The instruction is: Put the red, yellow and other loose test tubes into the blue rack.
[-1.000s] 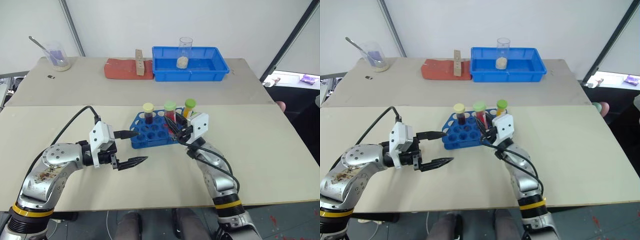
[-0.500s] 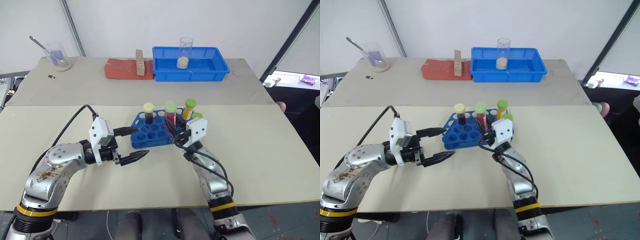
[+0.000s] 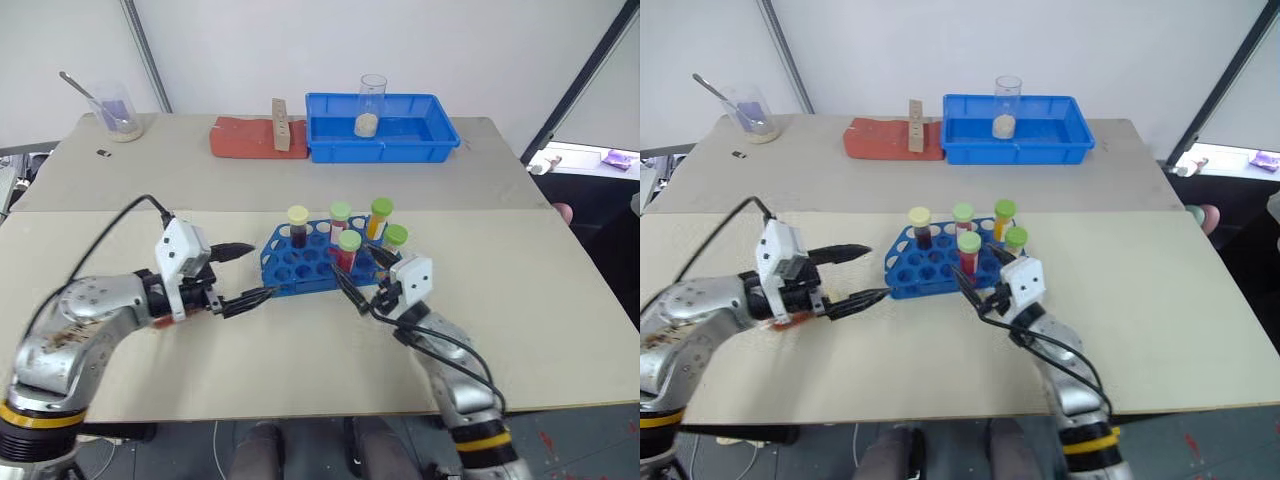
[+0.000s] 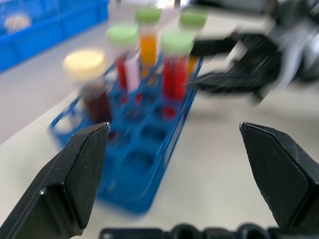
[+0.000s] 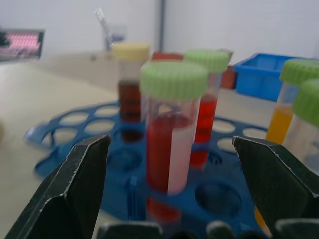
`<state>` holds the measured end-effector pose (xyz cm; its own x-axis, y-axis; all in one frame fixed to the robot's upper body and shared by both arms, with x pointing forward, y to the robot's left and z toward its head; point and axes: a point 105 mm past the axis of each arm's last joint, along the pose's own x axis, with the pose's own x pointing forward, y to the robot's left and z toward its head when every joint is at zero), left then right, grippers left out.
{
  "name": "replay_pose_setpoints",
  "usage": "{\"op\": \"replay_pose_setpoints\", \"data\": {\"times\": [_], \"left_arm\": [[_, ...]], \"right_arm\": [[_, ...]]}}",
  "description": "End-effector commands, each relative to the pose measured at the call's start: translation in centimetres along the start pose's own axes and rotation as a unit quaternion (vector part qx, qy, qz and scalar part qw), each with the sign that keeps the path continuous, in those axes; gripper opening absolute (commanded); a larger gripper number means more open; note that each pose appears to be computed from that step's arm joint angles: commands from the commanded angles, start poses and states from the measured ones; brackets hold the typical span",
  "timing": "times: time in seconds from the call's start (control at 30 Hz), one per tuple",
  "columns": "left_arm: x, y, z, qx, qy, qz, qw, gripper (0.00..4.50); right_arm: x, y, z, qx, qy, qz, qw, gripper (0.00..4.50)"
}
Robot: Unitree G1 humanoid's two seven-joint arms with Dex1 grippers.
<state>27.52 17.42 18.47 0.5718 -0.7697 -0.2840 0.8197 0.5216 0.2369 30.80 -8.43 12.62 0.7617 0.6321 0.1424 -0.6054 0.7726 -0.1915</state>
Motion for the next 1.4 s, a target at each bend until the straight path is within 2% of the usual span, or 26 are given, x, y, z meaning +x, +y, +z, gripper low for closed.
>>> {"op": "replay_pose_setpoints", "data": {"times": [0.03, 0.13, 0.2, 0.3, 0.37, 0.63, 0.97, 1.37, 1.4], "left_arm": [[-2.3, 0.9, -0.9, 0.043, 0.095, 0.006, 0.995, 4.5], [-4.7, 2.1, -2.6, 0.049, 0.195, 0.002, 0.98, 4.5], [-5.6, 2.6, -3.0, 0.042, 0.217, 0.003, 0.975, 4.5], [-6.5, 3.4, -4.1, 0.047, 0.26, -0.007, 0.964, 4.5], [-6.5, 3.7, -4.5, 0.052, 0.272, -0.011, 0.961, 4.5], [-5.2, 4.3, -6.8, 0.033, 0.313, -0.038, 0.949, 4.5], [-4.2, 5.8, -7.6, 0.042, 0.369, -0.066, 0.926, 4.5], [-1.6, 6.2, -8.1, 0.058, 0.388, -0.105, 0.914, 4.5], [-1.5, 6.3, -8.2, 0.063, 0.393, -0.109, 0.911, 4.24]], "right_arm": [[-1.0, 0.7, 2.7, -0.032, 0.005, 0.084, 0.996, 4.4], [-2.2, 1.8, 4.9, -0.045, 0.026, 0.205, 0.977, 4.4], [-2.6, 2.6, 5.7, -0.049, 0.036, 0.252, 0.966, 4.4], [-3.7, 4.3, 7.9, -0.016, 0.043, 0.354, 0.934, 4.4], [-4.2, 4.8, 8.8, -0.001, 0.043, 0.39, 0.92, 4.4], [-4.6, 5.5, 8.9, 0.015, 0.057, 0.416, 0.907, 4.4], [-5.8, 6.4, 9.3, 0.066, 0.058, 0.412, 0.907, 4.4], [-6.3, 6.8, 9.2, 0.079, 0.071, 0.404, 0.909, 4.4], [-6.4, 6.8, 9.2, 0.08, 0.073, 0.403, 0.909, 4.43]]}}
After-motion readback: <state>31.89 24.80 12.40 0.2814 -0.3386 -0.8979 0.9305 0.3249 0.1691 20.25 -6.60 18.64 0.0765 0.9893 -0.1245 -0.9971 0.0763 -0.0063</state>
